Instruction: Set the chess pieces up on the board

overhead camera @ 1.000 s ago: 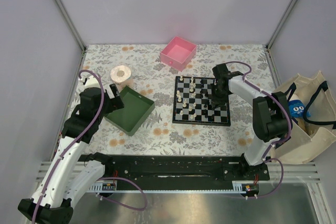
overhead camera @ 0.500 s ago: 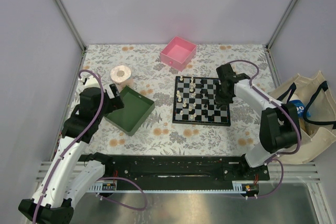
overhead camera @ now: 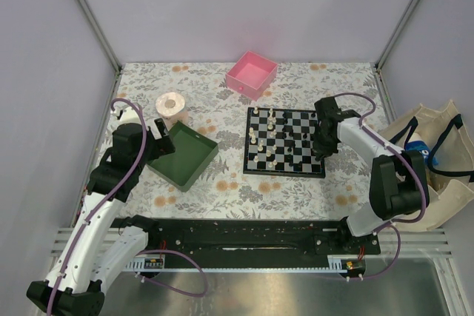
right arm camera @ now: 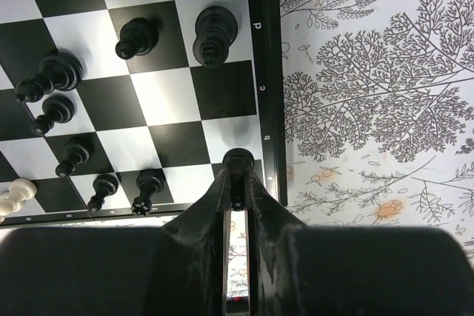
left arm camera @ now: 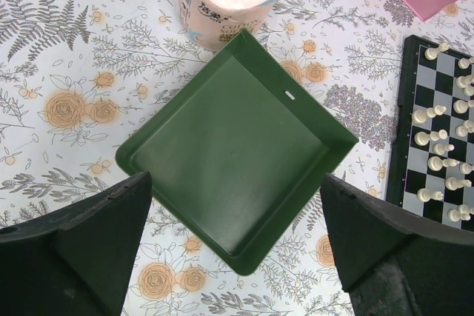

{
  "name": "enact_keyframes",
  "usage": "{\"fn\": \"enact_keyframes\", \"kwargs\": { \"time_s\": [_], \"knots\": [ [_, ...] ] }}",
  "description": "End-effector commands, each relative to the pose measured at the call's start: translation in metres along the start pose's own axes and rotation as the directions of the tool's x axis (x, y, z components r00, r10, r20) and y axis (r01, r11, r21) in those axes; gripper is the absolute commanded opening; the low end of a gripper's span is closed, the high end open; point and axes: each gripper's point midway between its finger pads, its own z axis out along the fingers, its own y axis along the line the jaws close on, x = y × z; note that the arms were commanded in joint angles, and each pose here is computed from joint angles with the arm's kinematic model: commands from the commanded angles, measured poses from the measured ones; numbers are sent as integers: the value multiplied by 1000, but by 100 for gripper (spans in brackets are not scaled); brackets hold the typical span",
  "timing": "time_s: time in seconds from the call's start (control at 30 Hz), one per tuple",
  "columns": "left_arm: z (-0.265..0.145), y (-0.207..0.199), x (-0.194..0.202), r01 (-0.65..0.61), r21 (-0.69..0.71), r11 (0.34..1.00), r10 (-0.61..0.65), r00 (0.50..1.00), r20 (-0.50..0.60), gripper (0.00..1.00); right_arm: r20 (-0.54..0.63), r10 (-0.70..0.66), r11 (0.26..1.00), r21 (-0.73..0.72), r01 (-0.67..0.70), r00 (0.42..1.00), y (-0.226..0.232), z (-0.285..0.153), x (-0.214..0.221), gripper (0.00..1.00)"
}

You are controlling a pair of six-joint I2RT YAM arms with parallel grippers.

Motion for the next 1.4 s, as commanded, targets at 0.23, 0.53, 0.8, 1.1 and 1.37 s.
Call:
{"fn": "enact_keyframes", "kwargs": {
  "time_s": [0.23, 0.53, 0.8, 1.1, 1.37],
  "knots": [
    [2, -5, -7, 0, 31, 1000, -1, 1000, 31, 99, -7, 10, 1000, -12, -10, 1000, 3, 18, 0, 12],
    [2, -5, -7, 2, 34, 999, -3, 1000, 28, 99, -13, 12, 1000, -28, -13, 1000, 4, 17, 1, 29],
    [2, -7, -6, 4, 46, 999, -5, 1000, 25, 99, 61, 11, 999, -48, -8, 998, 6, -13, -20, 45],
    [2, -6, -8, 9, 47, 999, -10, 1000, 29, 99, 112, -22, 981, -191, 43, 994, 45, -47, -13, 52],
    [3, -7, -7, 8, 52, 999, -9, 1000, 25, 99, 17, -70, 976, -204, 72, 997, 66, -23, 16, 52]
  ]
}}
